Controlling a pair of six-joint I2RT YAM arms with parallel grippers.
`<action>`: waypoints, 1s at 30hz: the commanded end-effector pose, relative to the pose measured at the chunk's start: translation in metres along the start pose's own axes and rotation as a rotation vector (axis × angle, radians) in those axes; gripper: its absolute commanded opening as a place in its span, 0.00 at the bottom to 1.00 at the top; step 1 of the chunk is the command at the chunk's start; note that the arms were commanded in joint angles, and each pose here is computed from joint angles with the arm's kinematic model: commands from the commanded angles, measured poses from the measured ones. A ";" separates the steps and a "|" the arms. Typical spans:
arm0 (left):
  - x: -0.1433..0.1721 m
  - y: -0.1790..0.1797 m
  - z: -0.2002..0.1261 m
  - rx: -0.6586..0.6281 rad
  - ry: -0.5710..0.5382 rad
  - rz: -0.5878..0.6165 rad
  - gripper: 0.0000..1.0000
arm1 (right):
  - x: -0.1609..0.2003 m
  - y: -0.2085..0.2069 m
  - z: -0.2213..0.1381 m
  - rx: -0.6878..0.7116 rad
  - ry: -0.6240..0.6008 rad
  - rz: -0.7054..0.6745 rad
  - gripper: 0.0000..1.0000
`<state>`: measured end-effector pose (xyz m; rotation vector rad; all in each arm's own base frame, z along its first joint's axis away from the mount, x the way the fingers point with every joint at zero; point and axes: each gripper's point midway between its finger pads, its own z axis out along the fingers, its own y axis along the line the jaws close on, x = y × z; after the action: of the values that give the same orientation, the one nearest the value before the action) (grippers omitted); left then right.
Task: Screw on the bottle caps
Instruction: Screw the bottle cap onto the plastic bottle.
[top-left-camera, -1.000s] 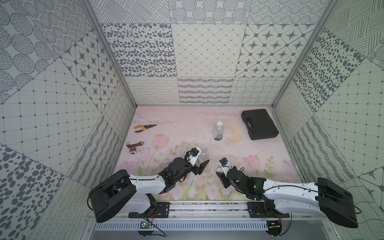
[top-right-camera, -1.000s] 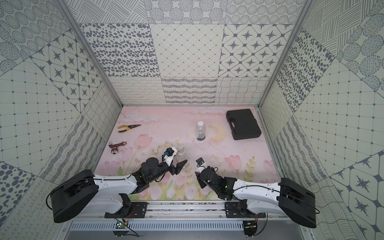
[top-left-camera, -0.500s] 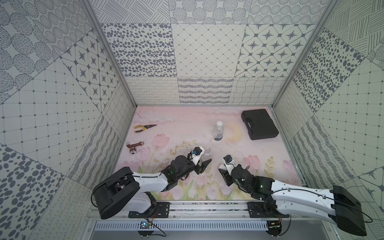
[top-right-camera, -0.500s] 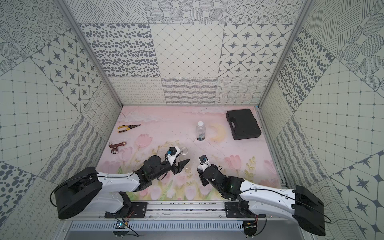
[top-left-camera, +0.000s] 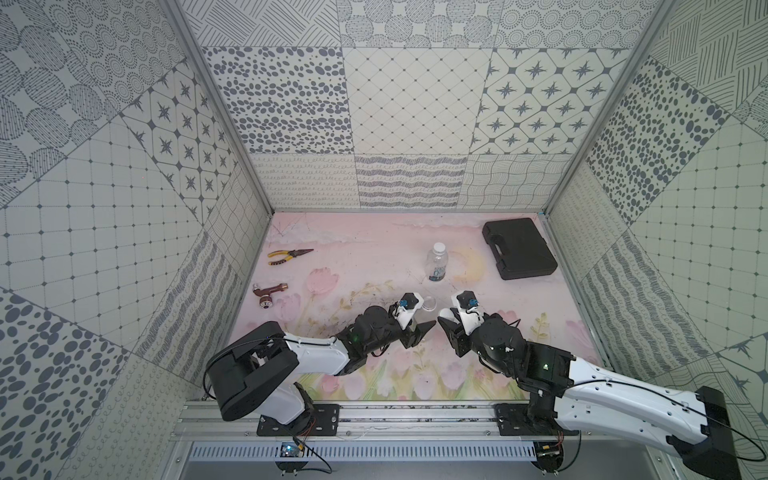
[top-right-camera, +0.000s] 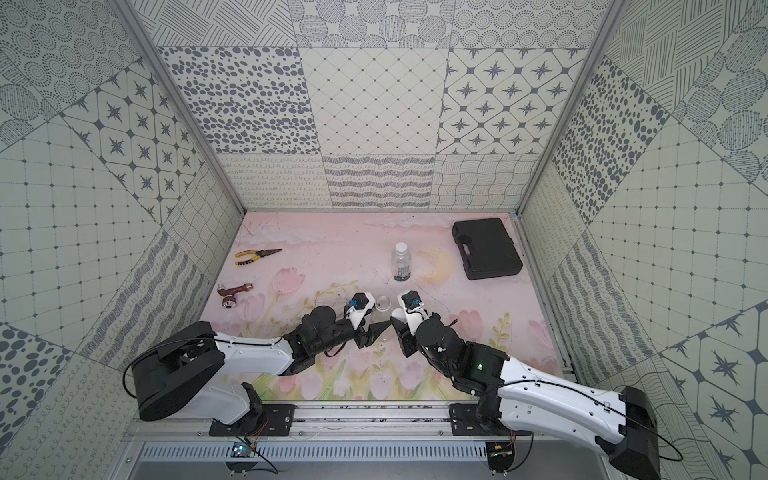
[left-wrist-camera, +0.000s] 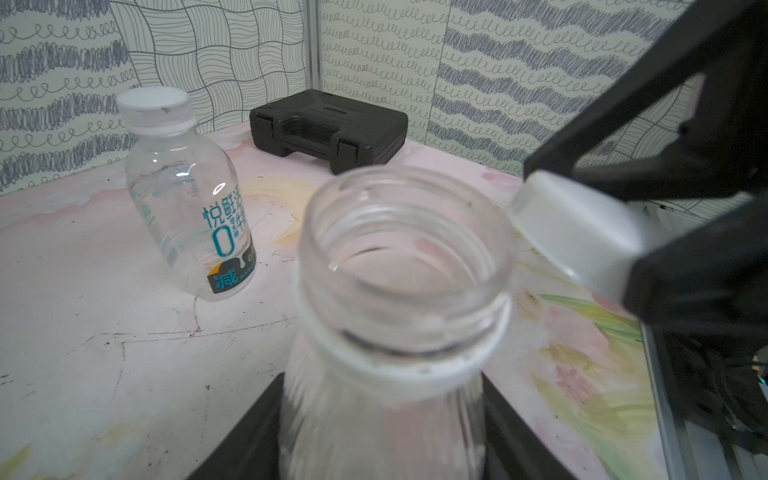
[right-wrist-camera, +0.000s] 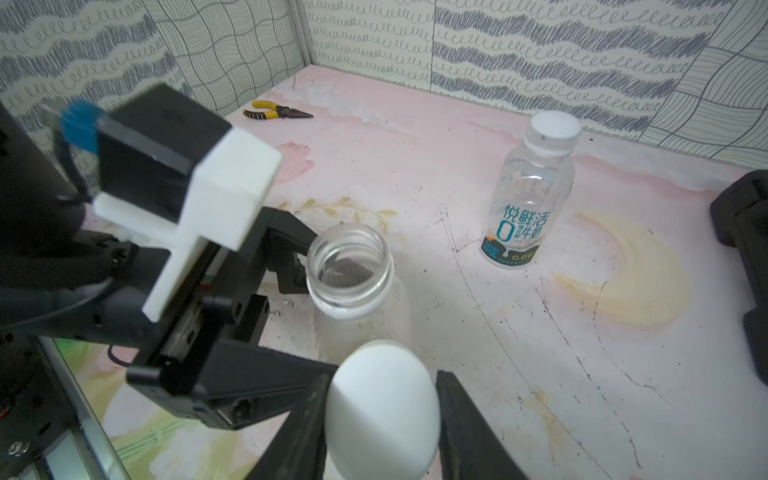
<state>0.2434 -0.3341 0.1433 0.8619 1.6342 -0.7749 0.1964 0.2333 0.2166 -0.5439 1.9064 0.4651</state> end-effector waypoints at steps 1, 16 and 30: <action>-0.005 -0.021 0.008 0.086 -0.009 0.022 0.65 | -0.020 0.001 -0.006 -0.004 -0.036 -0.011 0.37; -0.008 -0.049 0.013 0.190 -0.004 0.047 0.65 | -0.022 0.011 -0.003 -0.032 0.028 0.015 0.38; -0.010 -0.058 0.008 0.233 -0.011 0.051 0.65 | 0.006 0.004 0.004 0.003 0.098 0.021 0.39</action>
<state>0.2108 -0.3670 0.1431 1.0161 1.5905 -0.8912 0.1958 0.2405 0.2247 -0.5624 1.9647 0.4700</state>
